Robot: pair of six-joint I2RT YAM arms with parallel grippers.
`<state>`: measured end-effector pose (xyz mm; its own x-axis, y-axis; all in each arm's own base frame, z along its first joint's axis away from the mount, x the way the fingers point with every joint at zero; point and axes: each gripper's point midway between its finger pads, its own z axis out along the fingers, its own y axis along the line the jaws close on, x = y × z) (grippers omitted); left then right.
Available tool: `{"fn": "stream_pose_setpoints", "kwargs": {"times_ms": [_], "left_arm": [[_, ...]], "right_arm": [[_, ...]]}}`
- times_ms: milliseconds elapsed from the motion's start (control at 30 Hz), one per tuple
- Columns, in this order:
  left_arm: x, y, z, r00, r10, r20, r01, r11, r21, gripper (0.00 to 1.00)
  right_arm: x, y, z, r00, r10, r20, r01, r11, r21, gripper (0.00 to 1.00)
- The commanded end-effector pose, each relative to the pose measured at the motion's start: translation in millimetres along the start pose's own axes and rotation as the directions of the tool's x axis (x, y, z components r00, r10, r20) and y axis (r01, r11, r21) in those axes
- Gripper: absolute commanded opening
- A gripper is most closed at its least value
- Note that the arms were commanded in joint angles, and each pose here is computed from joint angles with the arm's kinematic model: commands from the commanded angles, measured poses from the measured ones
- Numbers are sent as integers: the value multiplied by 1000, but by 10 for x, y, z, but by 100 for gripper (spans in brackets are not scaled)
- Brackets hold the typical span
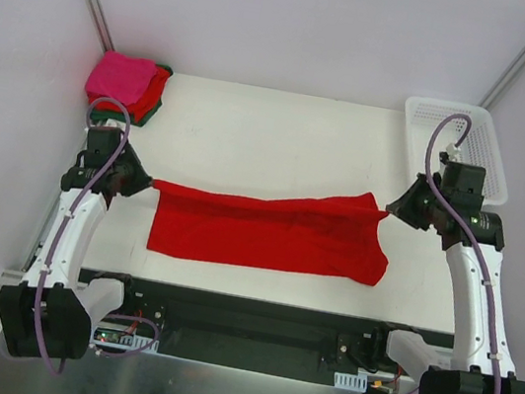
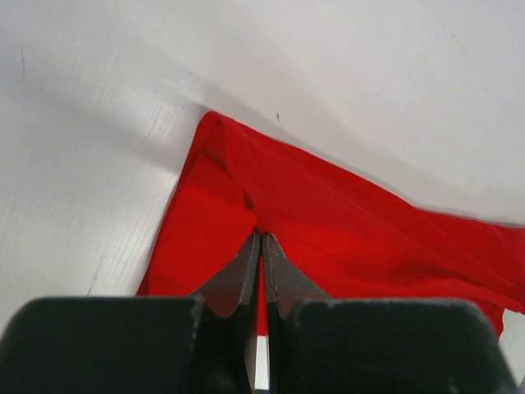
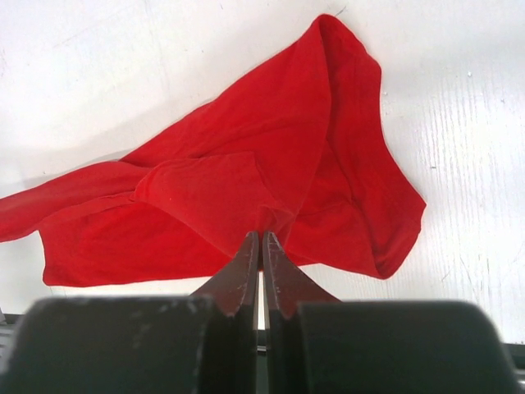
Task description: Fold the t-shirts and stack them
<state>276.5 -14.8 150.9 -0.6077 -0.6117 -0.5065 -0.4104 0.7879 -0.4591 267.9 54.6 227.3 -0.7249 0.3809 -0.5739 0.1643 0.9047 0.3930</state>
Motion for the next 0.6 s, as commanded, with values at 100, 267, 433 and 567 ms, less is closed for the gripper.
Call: {"fn": "stream_pose_setpoints", "kwargs": {"times_ms": [100,267,433,567], "left_arm": [[305,17,-83,996,-38,-82,42,998,50,0],[384,28,-138,994,-68,-85,73,996,57,0],[451,37,-210,993,-87,-81,92,994,63,0],[452,90,-278,995,-78,-69,81,996,36,0]], "right_arm": [[101,-72,-117,1000,-7,-13,7,1000,23,1],[269,-106,-82,998,13,-65,-11,1000,24,1],[426,-170,-47,995,26,-101,-22,999,36,1],[484,-208,-63,993,22,-112,-17,999,47,1]]}}
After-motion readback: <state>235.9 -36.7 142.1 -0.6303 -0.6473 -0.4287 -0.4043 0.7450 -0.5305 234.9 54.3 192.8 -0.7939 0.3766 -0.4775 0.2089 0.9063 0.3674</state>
